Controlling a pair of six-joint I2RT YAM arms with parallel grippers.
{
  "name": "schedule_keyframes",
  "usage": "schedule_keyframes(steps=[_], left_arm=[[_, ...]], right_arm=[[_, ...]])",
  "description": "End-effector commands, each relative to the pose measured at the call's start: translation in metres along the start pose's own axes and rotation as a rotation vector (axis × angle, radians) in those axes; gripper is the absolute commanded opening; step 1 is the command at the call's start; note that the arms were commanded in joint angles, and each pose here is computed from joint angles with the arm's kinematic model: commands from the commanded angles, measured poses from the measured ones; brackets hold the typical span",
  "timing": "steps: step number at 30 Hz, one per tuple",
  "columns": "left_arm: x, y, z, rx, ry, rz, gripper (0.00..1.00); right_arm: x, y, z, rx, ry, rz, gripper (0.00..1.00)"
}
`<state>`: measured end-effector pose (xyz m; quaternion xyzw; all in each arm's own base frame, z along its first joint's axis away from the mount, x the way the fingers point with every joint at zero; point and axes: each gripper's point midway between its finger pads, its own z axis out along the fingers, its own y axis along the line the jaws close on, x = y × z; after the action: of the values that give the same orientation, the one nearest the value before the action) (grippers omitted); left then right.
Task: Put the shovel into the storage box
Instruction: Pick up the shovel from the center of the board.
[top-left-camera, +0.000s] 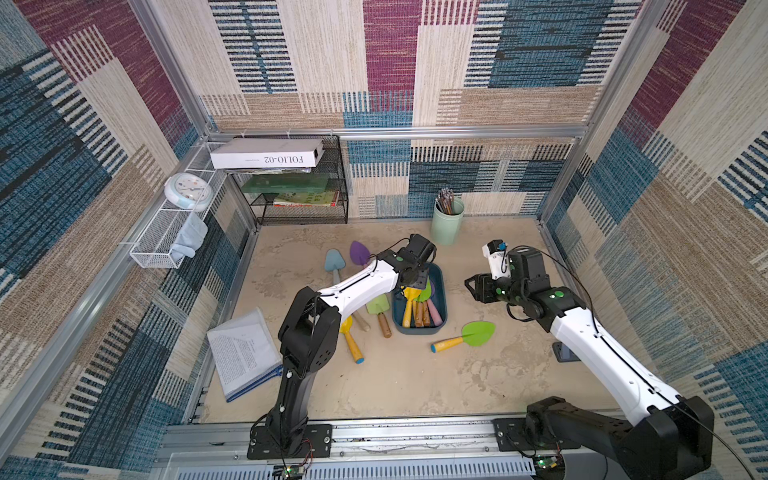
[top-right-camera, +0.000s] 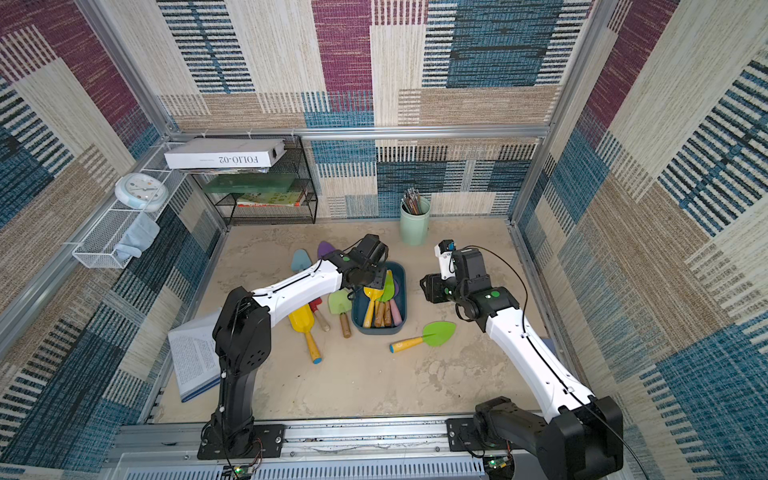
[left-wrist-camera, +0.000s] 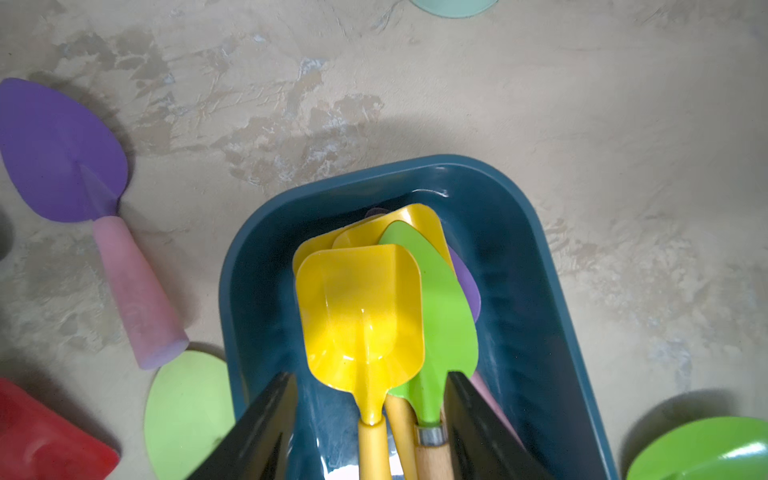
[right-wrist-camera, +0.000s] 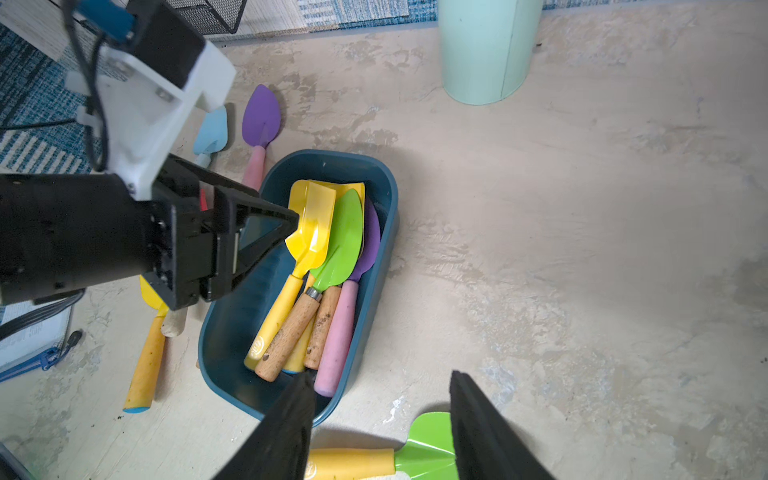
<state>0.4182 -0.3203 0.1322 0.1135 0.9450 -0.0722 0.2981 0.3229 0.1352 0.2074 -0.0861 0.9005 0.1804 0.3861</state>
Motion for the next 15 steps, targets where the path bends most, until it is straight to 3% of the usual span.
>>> schedule_keyframes(steps=[1,8,15], left_arm=[[-0.005,0.0,-0.018,0.01,-0.016,-0.001,0.61],[-0.001,-0.024,-0.057,0.195,-0.058,0.048,0.63],[0.05,-0.073,-0.102,0.351,0.023,0.338,0.61]], right_arm=[[0.014,-0.012,0.0,0.058,0.025,0.066,0.56],[0.046,-0.023,-0.004,0.099,0.06,0.113,0.56],[0.048,-0.029,-0.01,0.13,0.043,0.134,0.56]])
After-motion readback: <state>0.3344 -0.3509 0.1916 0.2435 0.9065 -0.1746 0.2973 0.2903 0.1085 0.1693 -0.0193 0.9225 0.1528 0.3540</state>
